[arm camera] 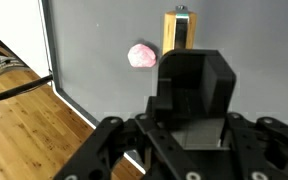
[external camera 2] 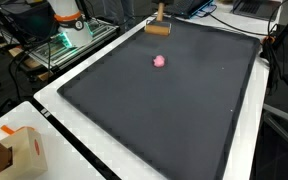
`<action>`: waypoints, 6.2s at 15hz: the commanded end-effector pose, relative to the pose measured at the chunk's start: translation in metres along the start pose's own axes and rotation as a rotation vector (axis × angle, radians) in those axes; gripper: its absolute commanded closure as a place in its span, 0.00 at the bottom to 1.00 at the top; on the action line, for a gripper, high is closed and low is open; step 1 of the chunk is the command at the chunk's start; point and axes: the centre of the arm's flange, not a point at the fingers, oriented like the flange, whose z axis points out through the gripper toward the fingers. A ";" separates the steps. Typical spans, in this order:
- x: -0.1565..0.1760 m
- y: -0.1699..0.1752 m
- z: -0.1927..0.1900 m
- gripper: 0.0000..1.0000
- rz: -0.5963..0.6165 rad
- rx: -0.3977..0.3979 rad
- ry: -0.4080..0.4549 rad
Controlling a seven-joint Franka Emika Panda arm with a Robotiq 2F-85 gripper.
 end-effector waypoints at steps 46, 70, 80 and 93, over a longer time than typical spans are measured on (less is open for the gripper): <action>0.087 0.222 0.069 0.76 0.215 0.486 -0.161; 0.074 0.295 0.022 0.76 0.117 0.512 0.012; 0.064 0.265 0.097 0.76 -0.251 0.720 -0.015; 0.032 0.234 0.155 0.76 -0.305 0.745 0.061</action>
